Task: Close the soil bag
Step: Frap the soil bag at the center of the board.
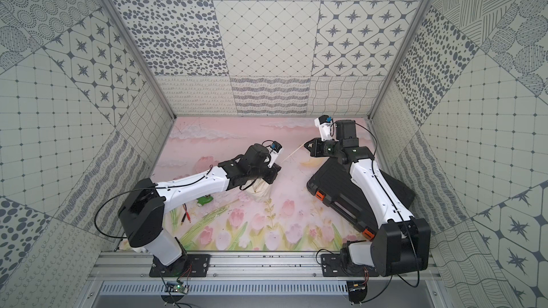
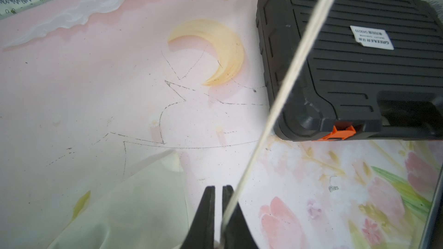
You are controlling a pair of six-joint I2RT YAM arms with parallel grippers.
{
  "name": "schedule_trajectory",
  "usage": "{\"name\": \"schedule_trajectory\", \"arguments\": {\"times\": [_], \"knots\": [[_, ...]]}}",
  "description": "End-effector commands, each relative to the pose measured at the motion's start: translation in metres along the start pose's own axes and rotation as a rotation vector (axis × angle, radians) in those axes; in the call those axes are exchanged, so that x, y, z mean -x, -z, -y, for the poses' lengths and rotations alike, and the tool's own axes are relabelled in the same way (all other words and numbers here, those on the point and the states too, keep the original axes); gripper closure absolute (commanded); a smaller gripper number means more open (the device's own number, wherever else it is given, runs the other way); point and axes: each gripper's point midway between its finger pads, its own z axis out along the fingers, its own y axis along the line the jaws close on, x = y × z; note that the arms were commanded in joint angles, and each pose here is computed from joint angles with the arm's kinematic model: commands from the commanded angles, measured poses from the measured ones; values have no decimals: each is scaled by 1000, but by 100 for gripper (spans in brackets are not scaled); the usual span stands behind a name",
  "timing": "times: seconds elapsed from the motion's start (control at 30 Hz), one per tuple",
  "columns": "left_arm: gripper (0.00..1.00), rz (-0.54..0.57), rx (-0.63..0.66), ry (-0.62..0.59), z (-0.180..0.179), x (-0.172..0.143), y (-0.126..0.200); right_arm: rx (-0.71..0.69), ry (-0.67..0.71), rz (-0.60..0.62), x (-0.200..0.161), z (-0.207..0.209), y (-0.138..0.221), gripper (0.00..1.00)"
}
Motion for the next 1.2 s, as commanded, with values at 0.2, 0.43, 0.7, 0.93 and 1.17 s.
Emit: {"name": "schedule_trajectory", "arguments": {"times": [0.2, 0.43, 0.7, 0.93, 1.17], "knots": [[92, -1085, 337, -14, -70, -229, 113, -345, 148, 813, 193, 22, 161, 100], [100, -1058, 479, -55, -117, -200, 114, -168, 190, 728, 182, -8, 138, 100], [100, -646, 600, -164, -172, -70, 147, -19, 283, 612, 149, -57, 92, 100], [100, -408, 624, -200, -166, -19, 176, 83, 308, 599, 131, -90, 71, 100], [91, -220, 179, -95, -65, -50, 114, 141, 339, 574, 115, -107, 75, 100]]}}
